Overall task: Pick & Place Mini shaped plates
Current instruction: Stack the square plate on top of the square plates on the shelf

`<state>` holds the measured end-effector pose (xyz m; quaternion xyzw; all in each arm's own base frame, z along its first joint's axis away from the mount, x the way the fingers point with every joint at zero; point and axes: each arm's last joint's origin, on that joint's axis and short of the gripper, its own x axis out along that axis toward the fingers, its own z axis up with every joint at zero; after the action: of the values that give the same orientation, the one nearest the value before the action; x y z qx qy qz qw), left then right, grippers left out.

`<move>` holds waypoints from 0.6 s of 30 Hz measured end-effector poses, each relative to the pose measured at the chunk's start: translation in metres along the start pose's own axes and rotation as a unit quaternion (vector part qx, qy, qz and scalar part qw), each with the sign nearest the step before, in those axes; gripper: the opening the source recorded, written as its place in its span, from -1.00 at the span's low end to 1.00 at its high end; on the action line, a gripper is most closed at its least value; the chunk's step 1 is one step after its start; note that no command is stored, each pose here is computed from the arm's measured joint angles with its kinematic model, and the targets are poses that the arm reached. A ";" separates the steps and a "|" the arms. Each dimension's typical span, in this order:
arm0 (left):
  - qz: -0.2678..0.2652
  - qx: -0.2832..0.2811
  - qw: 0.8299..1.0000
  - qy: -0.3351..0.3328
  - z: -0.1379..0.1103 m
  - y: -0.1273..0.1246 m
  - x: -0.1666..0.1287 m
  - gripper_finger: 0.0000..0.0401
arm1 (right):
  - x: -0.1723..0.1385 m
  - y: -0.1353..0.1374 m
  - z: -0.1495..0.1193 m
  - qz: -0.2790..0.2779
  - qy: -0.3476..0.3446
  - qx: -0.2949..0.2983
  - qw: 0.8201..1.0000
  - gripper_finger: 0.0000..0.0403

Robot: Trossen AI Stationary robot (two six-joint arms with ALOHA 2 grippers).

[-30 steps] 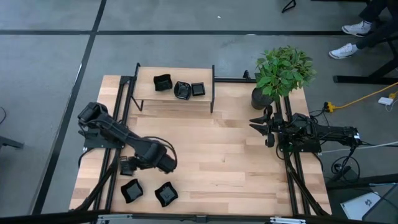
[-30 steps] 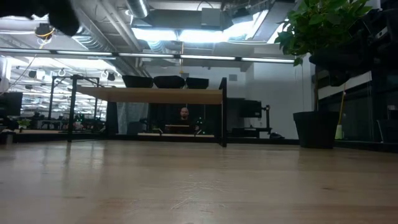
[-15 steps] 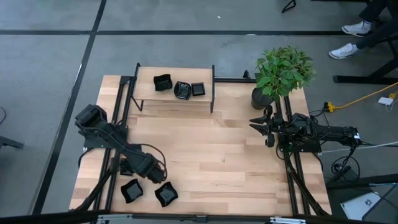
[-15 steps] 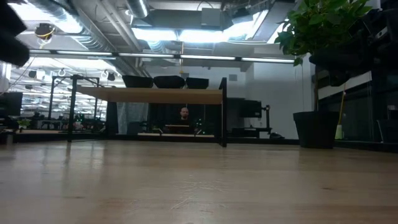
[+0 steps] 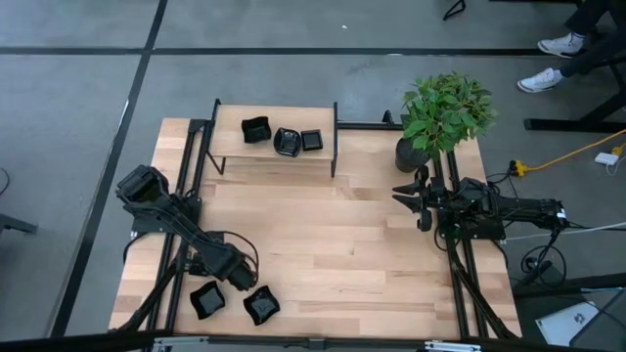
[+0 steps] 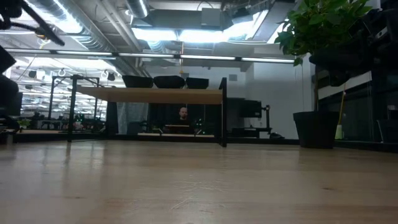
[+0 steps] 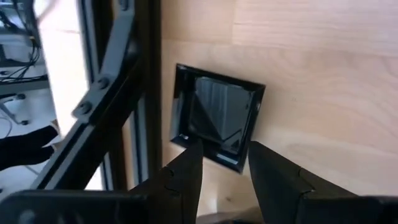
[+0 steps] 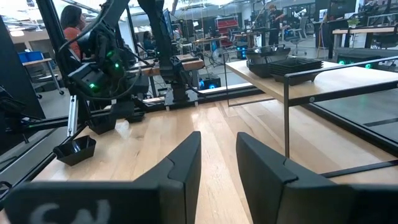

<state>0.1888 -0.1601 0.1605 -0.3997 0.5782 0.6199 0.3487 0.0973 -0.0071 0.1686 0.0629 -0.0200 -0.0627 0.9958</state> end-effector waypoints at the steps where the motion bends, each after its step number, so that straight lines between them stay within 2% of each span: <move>1: -0.003 0.001 1.000 0.001 0.001 -0.001 0.003 -0.39 | 0.000 0.000 0.000 0.000 0.000 0.000 1.000 -0.49; 9: -0.019 0.019 1.000 -0.014 0.007 -0.003 0.020 -0.39 | 0.000 0.000 0.000 0.000 0.000 0.000 1.000 -0.49; 18: -0.042 0.039 0.998 0.000 0.009 -0.005 0.035 -0.39 | 0.000 0.000 0.000 0.000 0.000 0.000 1.000 -0.49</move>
<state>0.1776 -0.1514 0.1272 -0.4097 0.5842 0.5819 0.3901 0.0973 -0.0071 0.1687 0.0629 -0.0201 -0.0628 0.9958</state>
